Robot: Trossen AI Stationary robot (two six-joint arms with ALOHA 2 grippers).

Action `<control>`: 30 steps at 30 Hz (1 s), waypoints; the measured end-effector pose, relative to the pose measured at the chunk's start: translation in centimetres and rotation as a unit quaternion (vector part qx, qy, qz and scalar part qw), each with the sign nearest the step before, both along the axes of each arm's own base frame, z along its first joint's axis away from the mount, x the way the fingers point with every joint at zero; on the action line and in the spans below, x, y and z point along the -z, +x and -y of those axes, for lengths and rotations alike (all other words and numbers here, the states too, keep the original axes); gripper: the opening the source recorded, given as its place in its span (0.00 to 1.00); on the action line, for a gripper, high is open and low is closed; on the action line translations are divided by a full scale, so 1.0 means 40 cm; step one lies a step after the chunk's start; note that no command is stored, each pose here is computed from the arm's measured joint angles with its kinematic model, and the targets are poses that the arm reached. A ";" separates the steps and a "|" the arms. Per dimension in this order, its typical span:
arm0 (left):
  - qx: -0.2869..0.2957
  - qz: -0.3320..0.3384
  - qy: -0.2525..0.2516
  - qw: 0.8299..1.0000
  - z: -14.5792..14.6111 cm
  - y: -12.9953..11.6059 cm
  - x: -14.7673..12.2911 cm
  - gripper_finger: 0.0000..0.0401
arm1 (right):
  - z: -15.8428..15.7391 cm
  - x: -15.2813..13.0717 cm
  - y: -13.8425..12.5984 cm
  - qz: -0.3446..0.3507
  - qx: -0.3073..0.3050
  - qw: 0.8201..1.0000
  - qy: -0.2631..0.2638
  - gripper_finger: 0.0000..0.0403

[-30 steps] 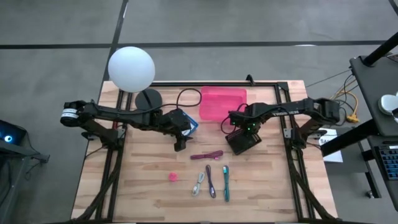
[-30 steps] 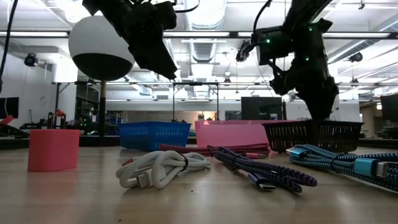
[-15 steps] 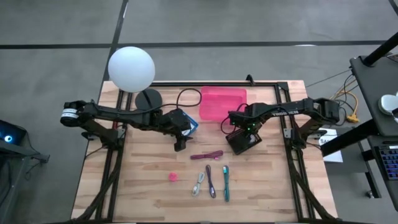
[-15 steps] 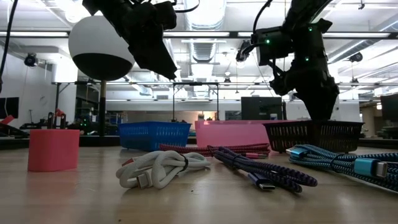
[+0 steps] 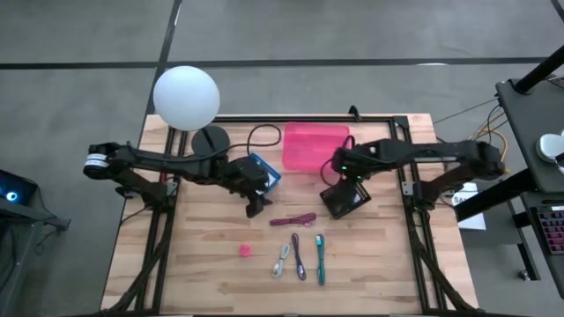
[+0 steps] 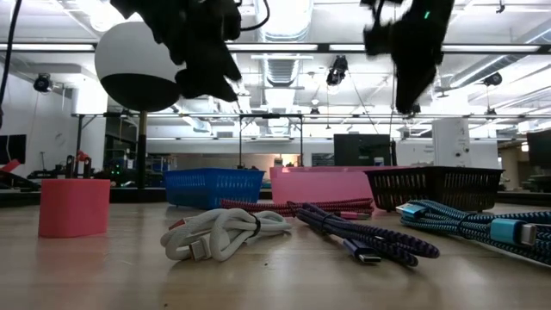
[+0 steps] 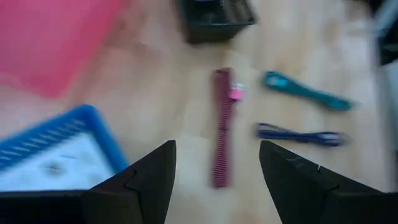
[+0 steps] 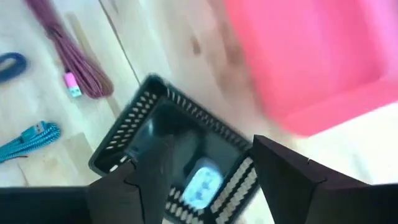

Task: Pick and place items into bin
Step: Put the pink charger adapter into the black bin

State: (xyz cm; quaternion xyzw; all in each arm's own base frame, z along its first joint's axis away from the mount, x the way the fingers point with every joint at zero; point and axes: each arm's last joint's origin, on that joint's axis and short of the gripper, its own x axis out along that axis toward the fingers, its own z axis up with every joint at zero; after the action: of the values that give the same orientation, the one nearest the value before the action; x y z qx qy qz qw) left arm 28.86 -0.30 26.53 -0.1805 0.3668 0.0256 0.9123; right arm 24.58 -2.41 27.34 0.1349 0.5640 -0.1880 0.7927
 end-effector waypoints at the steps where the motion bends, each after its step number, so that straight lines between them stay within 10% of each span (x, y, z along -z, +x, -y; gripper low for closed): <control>1: 0.010 0.001 -0.018 1.000 0.008 -0.002 -0.003 0.54 | -0.007 -0.018 -0.008 0.012 -0.013 1.000 -0.017 0.50; 10: 0.047 0.003 -0.091 0.995 0.091 -0.029 -0.042 0.54 | -0.021 -0.082 -0.094 0.081 -0.023 0.991 -0.105 0.49; 20: -0.091 -0.075 -0.248 0.961 0.140 -0.033 -0.023 0.54 | -0.019 -0.018 -0.115 0.084 0.009 0.990 -0.115 0.49; 30: -0.231 -0.197 -0.293 0.907 0.190 -0.070 0.019 0.54 | -0.019 0.032 -0.091 0.048 -0.006 0.992 -0.115 0.49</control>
State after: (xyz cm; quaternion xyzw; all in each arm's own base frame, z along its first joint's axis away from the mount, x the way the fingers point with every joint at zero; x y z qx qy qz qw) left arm 26.07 -7.90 25.78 -0.5103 0.4784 0.1619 0.6960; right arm 20.95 -1.67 26.05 0.0488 0.5011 -0.2401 0.8300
